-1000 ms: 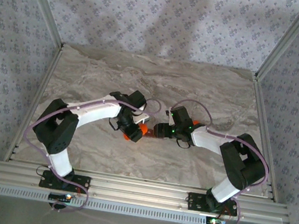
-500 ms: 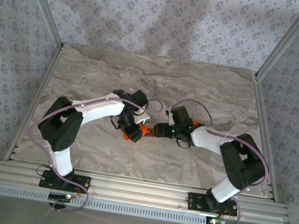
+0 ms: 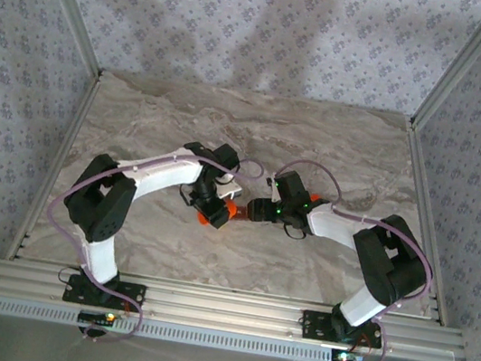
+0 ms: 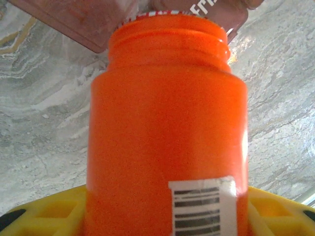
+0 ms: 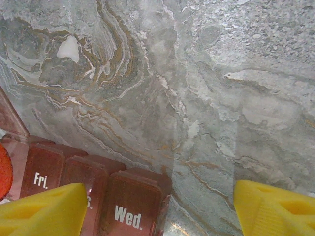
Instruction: Sort the pills into containers
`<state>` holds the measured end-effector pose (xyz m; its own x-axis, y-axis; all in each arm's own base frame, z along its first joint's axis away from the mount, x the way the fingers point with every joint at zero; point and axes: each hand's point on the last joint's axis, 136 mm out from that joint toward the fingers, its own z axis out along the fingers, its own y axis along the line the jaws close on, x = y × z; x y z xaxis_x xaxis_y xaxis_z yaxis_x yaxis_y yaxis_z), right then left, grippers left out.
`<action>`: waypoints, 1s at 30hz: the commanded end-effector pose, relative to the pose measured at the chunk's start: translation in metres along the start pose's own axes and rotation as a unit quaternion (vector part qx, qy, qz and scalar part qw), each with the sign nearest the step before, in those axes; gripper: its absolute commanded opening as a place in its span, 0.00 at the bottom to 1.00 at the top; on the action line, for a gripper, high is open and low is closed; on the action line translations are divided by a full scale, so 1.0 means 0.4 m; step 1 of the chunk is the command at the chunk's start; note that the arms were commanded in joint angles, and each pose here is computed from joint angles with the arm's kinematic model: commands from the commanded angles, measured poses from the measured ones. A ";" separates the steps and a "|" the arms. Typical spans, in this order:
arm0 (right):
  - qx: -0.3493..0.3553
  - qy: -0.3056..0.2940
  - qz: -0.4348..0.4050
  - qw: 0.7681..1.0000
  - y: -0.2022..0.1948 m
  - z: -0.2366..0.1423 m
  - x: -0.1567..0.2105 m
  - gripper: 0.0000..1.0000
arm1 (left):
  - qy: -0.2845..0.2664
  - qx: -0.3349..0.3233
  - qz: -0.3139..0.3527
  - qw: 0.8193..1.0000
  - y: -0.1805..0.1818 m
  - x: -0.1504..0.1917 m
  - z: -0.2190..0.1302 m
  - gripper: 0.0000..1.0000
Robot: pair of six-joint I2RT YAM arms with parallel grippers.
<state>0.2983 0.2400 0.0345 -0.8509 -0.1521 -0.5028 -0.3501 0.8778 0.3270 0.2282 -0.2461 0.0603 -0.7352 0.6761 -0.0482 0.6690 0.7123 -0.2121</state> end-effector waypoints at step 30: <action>-0.057 0.027 0.013 0.998 0.070 -0.014 0.058 0.60 | 0.014 -0.001 0.003 1.000 0.038 -0.001 -0.019 0.00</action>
<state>0.2799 0.2569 0.0342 -0.8679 -0.1533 -0.4724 -0.3691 0.8355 0.4070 0.2372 -0.2360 0.0597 -0.7343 0.6783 -0.0253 0.6677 0.7151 -0.2068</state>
